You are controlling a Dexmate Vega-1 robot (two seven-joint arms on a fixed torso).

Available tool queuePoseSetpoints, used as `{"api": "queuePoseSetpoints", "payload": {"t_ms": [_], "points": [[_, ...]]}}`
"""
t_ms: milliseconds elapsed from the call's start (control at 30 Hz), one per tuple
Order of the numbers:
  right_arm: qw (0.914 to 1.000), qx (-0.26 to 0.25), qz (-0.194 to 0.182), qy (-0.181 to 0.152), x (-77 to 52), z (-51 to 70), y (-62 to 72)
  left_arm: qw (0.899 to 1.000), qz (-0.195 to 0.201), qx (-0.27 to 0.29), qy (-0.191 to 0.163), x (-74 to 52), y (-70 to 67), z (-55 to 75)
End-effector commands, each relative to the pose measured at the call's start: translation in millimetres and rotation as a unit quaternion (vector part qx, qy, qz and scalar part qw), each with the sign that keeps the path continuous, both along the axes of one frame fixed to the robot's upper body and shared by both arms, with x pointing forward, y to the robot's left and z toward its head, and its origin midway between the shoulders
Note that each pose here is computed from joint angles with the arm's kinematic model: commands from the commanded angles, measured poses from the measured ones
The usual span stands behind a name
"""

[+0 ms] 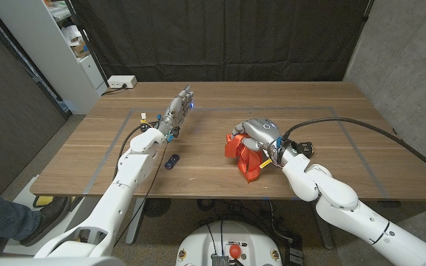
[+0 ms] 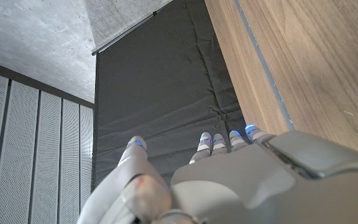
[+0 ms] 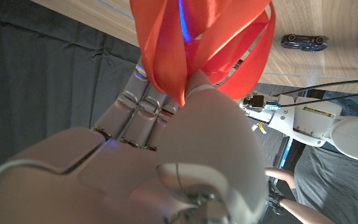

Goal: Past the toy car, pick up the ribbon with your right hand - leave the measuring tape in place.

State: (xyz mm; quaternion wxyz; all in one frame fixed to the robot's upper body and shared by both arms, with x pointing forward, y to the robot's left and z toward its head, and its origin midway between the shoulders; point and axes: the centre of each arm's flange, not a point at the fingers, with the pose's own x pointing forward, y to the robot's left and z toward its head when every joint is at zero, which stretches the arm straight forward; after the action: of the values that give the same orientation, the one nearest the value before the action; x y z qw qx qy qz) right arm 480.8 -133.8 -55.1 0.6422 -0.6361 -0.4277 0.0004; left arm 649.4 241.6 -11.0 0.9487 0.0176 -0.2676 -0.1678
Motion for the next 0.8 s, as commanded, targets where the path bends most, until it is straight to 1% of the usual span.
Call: {"api": "queuePoseSetpoints", "payload": {"t_ms": [33, 167, 800], "points": [[0.9998, -0.003, 0.003, -0.017, -11.4, 12.2, -2.1, 1.000, 0.000, 0.003, -0.001, -2.2, -1.6, 1.5], [0.9997, -0.005, 0.004, -0.022, -14.0, 16.1, -3.0, 1.000, 0.000, 0.003, -0.002, -2.5, -2.3, 2.0], [0.9998, 0.007, 0.008, -0.019, -22.0, 34.7, -11.2, 1.000, -0.001, 0.004, 0.000, -2.7, -5.2, 0.9]]}}
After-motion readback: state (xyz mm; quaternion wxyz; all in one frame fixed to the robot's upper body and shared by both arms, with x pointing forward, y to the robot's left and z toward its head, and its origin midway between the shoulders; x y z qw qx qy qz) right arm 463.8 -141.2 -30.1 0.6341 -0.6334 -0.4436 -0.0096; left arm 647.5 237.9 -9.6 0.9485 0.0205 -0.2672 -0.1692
